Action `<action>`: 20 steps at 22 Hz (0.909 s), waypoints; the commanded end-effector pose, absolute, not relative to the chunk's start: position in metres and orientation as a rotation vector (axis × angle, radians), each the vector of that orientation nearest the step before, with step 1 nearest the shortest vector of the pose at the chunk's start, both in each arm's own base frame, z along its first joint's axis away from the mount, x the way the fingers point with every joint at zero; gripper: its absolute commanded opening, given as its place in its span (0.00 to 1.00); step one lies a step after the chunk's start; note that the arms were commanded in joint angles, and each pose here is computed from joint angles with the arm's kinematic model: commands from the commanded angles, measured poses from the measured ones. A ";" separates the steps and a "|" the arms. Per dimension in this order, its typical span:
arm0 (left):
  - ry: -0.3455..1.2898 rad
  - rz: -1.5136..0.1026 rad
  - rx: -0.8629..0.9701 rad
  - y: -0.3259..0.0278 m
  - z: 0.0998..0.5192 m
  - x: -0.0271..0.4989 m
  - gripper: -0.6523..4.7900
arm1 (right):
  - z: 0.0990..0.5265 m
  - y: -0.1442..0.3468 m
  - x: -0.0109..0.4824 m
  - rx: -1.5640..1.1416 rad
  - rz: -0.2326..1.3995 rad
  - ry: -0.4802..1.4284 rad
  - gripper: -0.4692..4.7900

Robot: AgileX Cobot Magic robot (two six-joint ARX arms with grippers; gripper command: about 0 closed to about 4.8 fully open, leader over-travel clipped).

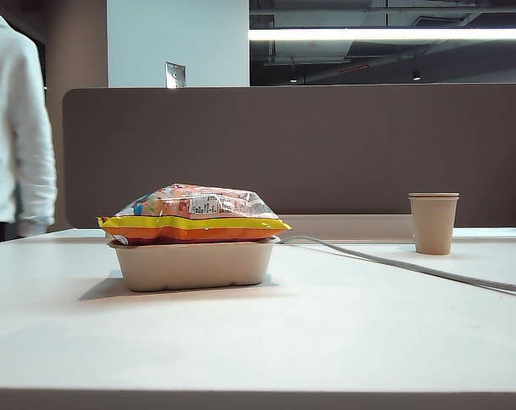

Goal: Pick up a bag of chips and put them in the box.

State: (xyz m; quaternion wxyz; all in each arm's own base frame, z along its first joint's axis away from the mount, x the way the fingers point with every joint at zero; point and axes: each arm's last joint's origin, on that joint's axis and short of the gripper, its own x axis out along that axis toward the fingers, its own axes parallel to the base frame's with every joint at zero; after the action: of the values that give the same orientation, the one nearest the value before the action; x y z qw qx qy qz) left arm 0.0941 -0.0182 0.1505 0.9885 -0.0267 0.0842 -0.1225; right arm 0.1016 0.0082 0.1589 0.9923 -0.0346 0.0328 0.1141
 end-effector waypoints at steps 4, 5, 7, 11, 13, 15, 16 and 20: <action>0.178 -0.239 -0.054 -0.017 0.150 0.094 0.17 | 0.165 0.007 0.098 -0.076 0.216 -0.012 0.24; 0.178 -0.240 -0.054 -0.017 0.150 0.094 0.17 | 0.165 0.007 0.098 -0.076 0.216 -0.017 0.24; 0.178 -0.240 -0.054 -0.017 0.150 0.094 0.17 | 0.166 0.007 0.097 -0.077 0.212 -0.028 0.24; 0.178 -0.240 -0.054 -0.017 0.150 0.094 0.17 | 0.166 0.002 0.097 -0.078 0.166 -0.025 0.24; 0.178 -0.240 -0.054 -0.017 0.150 0.094 0.17 | 0.166 0.001 0.097 -0.078 0.147 -0.024 0.24; 0.178 -0.240 -0.054 -0.017 0.150 0.094 0.17 | 0.166 0.000 0.097 -0.078 0.142 -0.023 0.24; 0.178 -0.240 -0.054 -0.017 0.150 0.094 0.17 | 0.166 0.000 0.097 -0.078 0.143 -0.024 0.24; 0.178 -0.240 -0.054 -0.017 0.150 0.094 0.17 | 0.166 0.000 0.097 -0.078 0.143 -0.024 0.24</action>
State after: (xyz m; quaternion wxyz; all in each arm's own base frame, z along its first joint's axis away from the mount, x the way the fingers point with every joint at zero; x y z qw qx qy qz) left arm 0.0943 -0.0174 0.1505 0.9890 -0.0269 0.0840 -0.1185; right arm 0.0971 0.0000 0.1655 0.9967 -0.0387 -0.0070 0.0714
